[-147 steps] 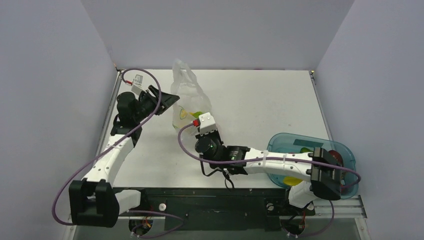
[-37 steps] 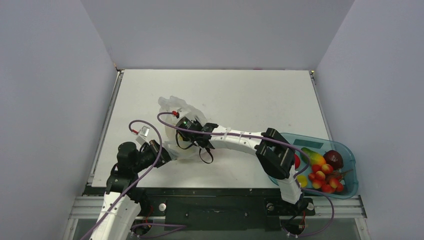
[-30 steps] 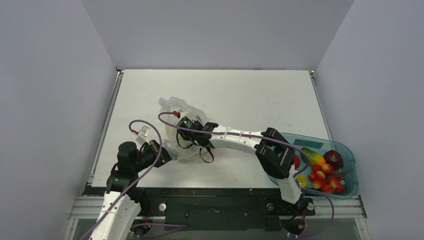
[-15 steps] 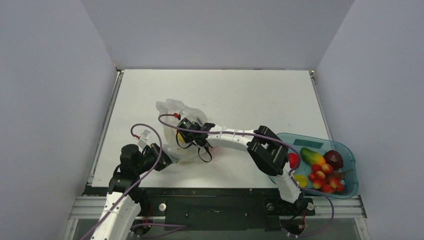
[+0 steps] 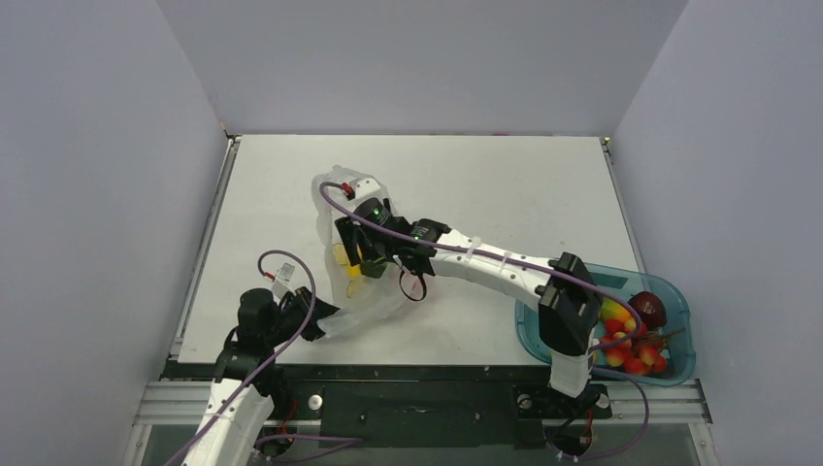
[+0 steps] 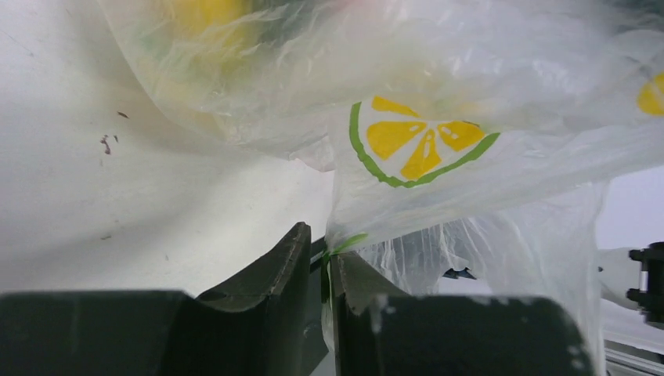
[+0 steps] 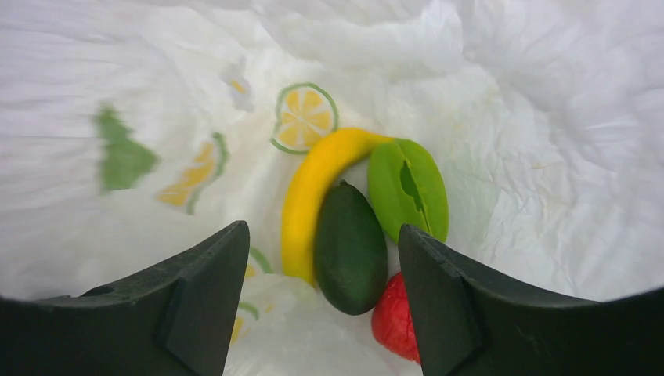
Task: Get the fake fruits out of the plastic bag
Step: Adjust the plastic bag at the center of the board.
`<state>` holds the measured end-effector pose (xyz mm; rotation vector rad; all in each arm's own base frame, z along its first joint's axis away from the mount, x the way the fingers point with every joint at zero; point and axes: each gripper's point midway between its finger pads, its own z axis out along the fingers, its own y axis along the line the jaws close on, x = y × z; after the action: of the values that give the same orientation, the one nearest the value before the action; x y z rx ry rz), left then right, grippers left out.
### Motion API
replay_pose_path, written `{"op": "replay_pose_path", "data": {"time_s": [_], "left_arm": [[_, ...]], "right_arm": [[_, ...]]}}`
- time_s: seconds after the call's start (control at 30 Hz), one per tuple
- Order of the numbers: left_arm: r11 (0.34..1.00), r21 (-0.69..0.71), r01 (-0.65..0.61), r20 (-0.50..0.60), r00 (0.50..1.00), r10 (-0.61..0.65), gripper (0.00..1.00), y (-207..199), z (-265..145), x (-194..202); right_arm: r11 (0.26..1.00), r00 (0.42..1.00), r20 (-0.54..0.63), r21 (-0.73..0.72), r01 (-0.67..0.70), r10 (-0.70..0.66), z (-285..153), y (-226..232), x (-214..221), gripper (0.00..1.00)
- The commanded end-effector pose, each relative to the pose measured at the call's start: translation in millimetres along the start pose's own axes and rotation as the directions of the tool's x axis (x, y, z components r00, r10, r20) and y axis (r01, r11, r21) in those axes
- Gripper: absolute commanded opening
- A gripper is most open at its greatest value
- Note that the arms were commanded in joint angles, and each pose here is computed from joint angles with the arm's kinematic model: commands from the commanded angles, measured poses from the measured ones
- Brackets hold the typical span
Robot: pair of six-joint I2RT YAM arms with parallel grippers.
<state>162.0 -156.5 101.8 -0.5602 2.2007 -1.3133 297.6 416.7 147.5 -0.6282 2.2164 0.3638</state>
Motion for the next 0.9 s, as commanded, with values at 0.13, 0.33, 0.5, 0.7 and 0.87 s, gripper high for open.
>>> {"op": "replay_pose_path", "data": {"time_s": [0.13,0.33,0.5,0.7,0.87], "left_arm": [[0.99,0.051,-0.13,0.001,0.991,0.131,0.36,-62,-33,-8],[0.963,-0.106,-0.247,0.069,0.964,0.255,0.43,-70,-59,-26],[0.955,-0.094,-0.282,0.086,0.953,0.29,0.47,-84,-53,-41],[0.953,-0.022,-0.301,0.161,0.94,0.3,0.5,-99,-34,-62],[0.952,-0.05,-0.302,0.112,0.945,0.306,0.51,-84,-19,-59]], "right_arm": [[0.961,0.987,0.116,-0.266,-0.076,0.111,-52,36,-30,0.65],[0.947,0.986,0.125,-0.316,-0.064,0.108,-74,41,-11,0.63],[0.966,0.987,0.148,-0.257,-0.016,0.056,-90,41,8,0.6],[0.971,0.989,0.131,-0.237,-0.039,0.072,-88,48,33,0.49],[0.955,0.986,0.117,-0.286,-0.084,0.122,-82,64,64,0.38]]}}
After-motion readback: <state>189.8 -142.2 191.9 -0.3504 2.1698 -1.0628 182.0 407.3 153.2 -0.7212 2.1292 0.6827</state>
